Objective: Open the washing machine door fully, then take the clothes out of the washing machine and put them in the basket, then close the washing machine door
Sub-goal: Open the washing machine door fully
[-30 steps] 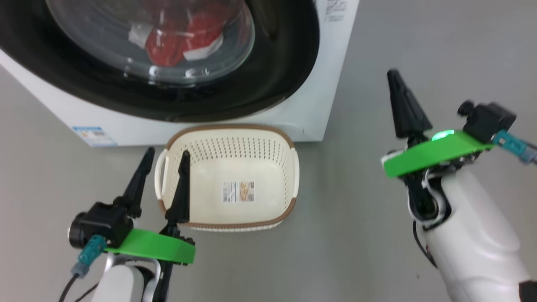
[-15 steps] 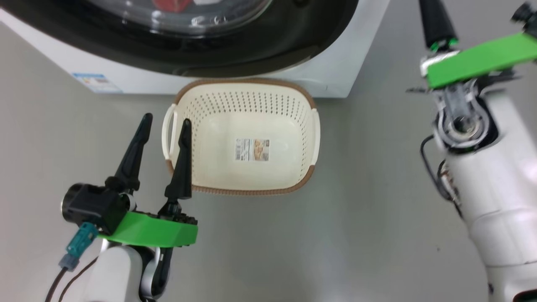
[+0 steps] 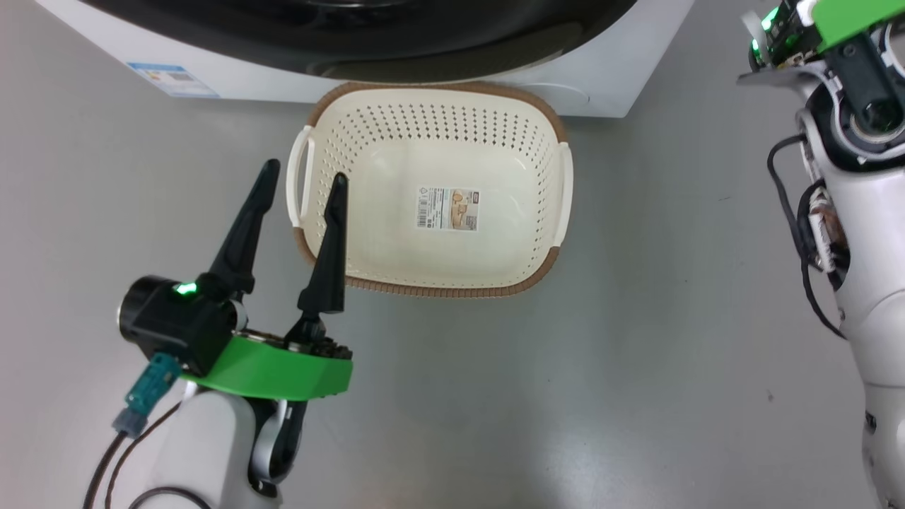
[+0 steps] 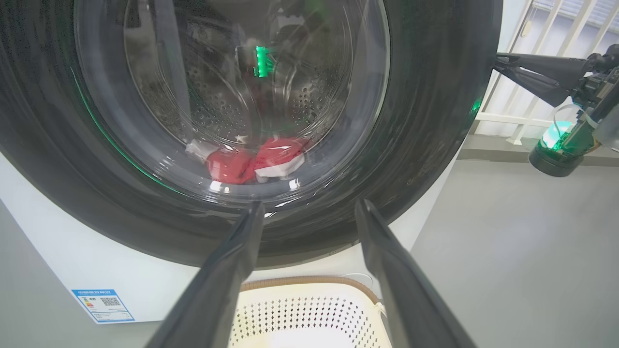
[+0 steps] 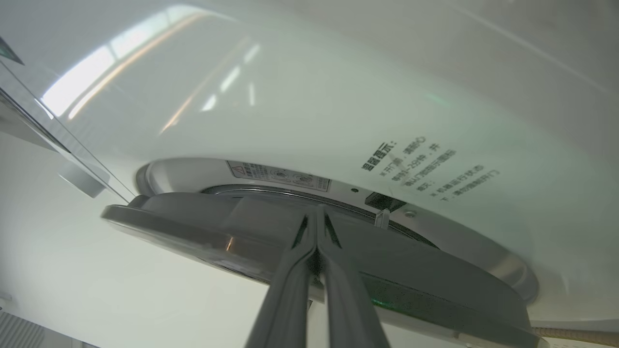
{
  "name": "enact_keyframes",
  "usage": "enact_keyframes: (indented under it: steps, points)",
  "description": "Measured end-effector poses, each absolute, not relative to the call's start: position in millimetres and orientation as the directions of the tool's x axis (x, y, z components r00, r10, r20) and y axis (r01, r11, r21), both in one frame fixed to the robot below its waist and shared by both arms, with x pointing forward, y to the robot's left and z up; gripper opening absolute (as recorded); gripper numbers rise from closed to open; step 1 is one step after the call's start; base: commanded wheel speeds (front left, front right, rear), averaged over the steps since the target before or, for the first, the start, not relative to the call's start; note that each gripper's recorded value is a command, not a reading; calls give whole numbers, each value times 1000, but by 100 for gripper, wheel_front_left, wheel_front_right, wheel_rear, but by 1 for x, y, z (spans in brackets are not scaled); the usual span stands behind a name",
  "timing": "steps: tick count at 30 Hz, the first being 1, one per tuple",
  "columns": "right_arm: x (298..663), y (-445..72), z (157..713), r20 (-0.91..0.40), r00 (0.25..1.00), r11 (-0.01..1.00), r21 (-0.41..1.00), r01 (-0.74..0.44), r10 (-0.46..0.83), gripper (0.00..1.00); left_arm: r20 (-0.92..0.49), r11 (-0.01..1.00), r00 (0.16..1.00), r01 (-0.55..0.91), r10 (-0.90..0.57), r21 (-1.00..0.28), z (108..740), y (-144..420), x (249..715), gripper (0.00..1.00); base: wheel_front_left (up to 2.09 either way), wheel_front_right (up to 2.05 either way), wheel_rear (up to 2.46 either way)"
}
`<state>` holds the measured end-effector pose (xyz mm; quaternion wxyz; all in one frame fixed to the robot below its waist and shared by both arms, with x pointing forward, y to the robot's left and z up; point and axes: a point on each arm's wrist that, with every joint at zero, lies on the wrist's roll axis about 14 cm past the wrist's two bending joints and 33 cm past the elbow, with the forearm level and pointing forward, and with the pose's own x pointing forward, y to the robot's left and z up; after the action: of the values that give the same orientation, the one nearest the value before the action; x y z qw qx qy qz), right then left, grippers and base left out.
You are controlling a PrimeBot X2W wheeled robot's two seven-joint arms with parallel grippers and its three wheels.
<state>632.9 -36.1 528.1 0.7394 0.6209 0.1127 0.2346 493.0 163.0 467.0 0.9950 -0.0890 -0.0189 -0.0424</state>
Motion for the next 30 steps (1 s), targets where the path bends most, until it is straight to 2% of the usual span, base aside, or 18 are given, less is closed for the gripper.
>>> enact_keyframes:
  steps: [4, 10, 30]
  points:
    - [638, -27, 530, 134, 834, 69, 977, -201, 535, 0, 26, 980, 995, 95, -92, -176, 459, 160, 493, 100, 0, 0, 0]
    - [644, -17, 525, 116, 795, 51, 982, -182, 595, 0, 3, 980, 995, 96, -97, -174, 451, 159, 493, 100, 0, 0, 0]
    - [644, -1, 517, 49, 703, 115, 976, -184, 710, 0, -11, 983, 997, 73, -76, -171, 447, 165, 493, 100, 0, 0, 0]
